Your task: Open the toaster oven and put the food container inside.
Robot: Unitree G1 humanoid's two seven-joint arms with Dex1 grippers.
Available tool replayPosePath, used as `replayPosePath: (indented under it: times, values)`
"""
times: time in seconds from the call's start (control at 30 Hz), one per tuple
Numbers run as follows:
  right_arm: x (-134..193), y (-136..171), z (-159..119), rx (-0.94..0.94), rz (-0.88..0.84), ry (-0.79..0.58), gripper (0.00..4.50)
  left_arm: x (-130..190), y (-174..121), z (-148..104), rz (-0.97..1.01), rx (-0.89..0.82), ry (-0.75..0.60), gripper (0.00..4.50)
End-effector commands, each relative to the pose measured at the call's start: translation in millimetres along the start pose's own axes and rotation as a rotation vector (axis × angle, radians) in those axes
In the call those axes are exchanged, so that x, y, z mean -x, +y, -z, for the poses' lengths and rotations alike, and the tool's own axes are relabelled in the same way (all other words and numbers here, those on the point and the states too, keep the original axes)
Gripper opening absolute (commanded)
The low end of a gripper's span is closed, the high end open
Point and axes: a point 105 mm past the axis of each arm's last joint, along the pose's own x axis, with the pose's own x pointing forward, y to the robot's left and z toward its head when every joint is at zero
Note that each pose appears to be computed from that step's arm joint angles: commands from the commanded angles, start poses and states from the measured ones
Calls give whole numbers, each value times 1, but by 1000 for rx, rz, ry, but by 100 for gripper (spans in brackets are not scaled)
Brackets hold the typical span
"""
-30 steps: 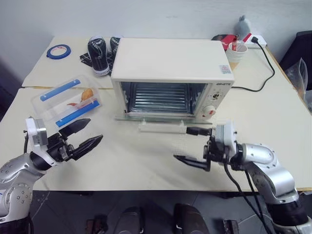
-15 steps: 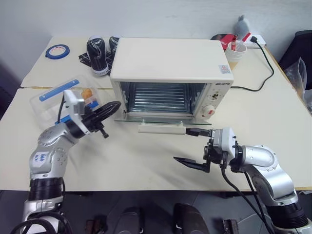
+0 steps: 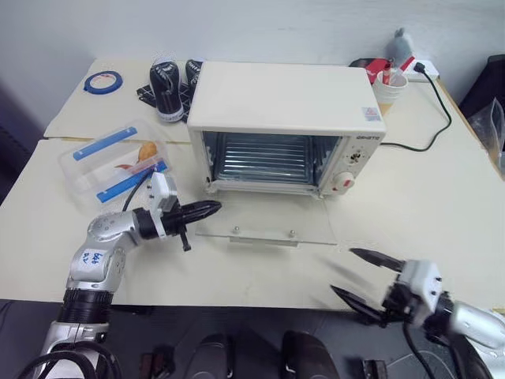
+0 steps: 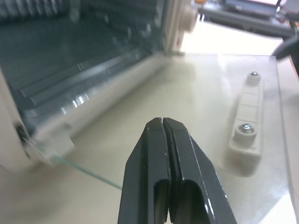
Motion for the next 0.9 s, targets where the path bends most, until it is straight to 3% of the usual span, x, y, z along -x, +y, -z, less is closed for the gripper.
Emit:
replayPosePath:
  times: [0.03, 0.13, 0.23, 0.53, 0.77, 0.9]
  values:
    - [-3, -8, -28, 39, 28, -92, 450, 5, 1, -4, -82, -27, -12, 20]
    - [-15, -10, -43, 41, -5, -157, 450, 11, -2, -4, -140, 64, -54, 101]
    - [-38, -7, -61, 35, -78, -240, 450, 33, -7, -17, -215, 2, -118, 177]
    - [-84, 1, -87, 70, -246, -430, 450, 180, 0, -9, -817, 127, -217, 431]
    - [-98, 18, -98, 130, -377, -514, 450, 277, -28, 6, -1178, 205, -240, 446]
    - [-99, 21, -102, 136, -395, -546, 450, 282, -23, -17, -1203, 171, -292, 446]
